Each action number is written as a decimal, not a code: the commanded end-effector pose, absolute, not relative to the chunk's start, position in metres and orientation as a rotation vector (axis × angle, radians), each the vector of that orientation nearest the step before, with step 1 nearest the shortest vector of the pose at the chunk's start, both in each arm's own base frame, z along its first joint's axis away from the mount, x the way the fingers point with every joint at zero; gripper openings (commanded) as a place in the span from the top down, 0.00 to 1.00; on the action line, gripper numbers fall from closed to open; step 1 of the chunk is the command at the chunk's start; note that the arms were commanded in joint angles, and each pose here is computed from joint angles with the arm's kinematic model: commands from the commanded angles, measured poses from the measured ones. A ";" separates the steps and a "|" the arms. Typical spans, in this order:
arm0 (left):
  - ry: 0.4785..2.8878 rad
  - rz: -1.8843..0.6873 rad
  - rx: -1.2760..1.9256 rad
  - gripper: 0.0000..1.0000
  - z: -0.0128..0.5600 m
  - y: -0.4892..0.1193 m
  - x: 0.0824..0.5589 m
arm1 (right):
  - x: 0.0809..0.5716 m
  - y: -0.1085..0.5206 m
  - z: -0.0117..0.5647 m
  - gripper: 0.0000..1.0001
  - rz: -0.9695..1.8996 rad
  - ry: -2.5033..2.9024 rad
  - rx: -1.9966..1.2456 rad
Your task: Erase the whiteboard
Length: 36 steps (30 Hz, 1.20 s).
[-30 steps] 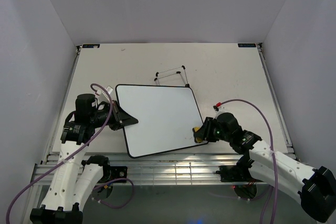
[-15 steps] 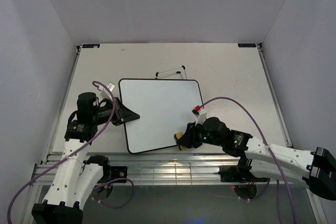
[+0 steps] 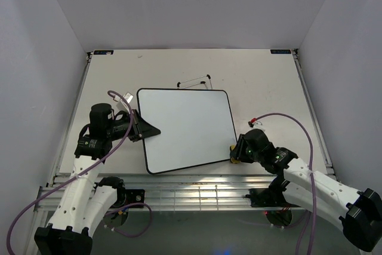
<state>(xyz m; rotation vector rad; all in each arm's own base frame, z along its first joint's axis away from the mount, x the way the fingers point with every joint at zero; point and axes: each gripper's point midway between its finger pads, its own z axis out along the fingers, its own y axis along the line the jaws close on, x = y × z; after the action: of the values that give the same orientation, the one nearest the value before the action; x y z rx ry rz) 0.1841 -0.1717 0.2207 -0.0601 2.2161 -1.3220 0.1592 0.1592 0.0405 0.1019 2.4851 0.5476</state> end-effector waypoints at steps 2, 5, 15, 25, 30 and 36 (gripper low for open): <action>2.104 -1.411 0.149 1.00 0.256 -0.185 0.172 | 0.159 0.183 0.070 0.92 0.681 2.438 -0.129; 2.111 -1.392 0.114 1.00 0.254 -0.183 0.176 | 0.165 0.216 0.120 0.92 0.861 2.270 -0.256; 2.100 -1.371 0.085 1.00 0.261 -0.182 0.180 | 0.154 0.313 0.183 0.92 1.021 1.988 -0.664; 2.070 -1.361 0.065 1.00 0.276 -0.180 0.182 | 0.162 0.272 0.112 0.92 0.868 2.141 -0.512; 2.030 -1.361 0.071 1.00 0.290 -0.180 0.183 | 0.150 0.231 0.063 0.92 0.906 2.258 -0.312; 1.963 -1.436 0.107 1.00 0.315 -0.186 0.181 | 0.146 0.194 0.023 0.92 0.916 2.361 -0.081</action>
<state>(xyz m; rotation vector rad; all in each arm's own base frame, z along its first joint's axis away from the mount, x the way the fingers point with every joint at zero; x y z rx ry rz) 0.1875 -0.1721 0.2361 -0.1105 2.2225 -1.2960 0.1696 0.2216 0.0797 -0.1797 2.1319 0.9782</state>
